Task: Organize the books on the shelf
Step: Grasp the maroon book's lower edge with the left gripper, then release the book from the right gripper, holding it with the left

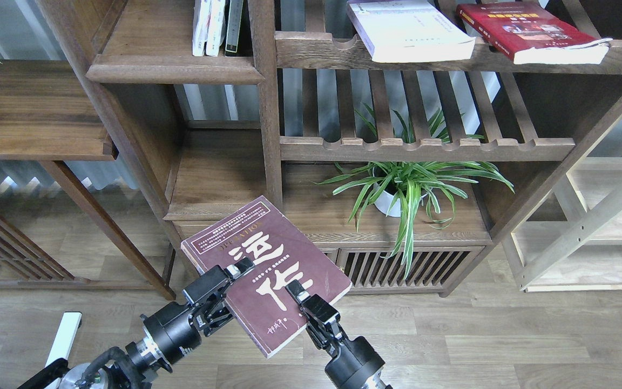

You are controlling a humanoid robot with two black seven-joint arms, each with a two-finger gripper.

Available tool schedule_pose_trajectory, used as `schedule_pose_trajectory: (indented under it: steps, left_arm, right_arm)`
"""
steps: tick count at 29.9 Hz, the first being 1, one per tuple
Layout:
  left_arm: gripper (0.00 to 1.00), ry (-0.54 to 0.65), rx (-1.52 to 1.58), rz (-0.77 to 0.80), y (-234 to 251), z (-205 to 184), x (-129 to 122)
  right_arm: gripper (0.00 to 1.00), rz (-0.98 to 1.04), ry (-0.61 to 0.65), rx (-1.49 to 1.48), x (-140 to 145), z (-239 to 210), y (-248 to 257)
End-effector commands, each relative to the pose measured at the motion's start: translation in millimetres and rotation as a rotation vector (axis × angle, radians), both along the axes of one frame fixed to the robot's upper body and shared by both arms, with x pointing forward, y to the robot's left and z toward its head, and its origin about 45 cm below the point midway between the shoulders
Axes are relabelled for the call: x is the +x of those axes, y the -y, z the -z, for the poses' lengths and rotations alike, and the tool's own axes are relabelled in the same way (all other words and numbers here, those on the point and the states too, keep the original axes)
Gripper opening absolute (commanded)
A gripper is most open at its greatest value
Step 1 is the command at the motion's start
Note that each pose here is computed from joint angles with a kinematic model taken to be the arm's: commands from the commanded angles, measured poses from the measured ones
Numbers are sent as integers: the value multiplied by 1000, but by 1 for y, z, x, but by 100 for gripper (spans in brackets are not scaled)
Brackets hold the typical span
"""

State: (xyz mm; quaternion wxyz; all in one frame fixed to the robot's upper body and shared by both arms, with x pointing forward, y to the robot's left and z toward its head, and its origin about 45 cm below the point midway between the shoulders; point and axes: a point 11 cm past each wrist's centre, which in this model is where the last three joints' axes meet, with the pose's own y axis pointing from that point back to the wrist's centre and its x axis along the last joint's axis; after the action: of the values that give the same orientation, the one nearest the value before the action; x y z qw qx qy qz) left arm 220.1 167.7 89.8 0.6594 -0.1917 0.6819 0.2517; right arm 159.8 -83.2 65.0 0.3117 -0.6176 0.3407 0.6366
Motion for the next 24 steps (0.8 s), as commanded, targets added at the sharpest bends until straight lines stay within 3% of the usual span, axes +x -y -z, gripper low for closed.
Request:
schedule_pose_trajectory:
  steps: [1, 8, 14, 16, 18, 24]
  left_arm:
    - [98, -4, 7, -3, -2, 2, 1]
    - [98, -12, 7, 9, 1, 4, -3]
    - [90, -8, 5, 5, 2, 3, -2]
    - [81, -9, -1, 0, 2, 3, -1]
    - [61, -9, -8, -17, 0, 2, 1]
    - [40, -7, -13, -16, 1, 1, 2]
  right_arm:
    - [5, -1, 0, 0, 0, 0, 0]
    - [5, -3, -2, -1, -1, 1, 0]
    - [5, -3, -2, -2, -1, 1, 0]
    - [5, -3, -2, -2, -1, 1, 0]
    - [5, -3, -2, -2, -1, 1, 0]
    - [5, -3, -2, -2, -1, 1, 0]
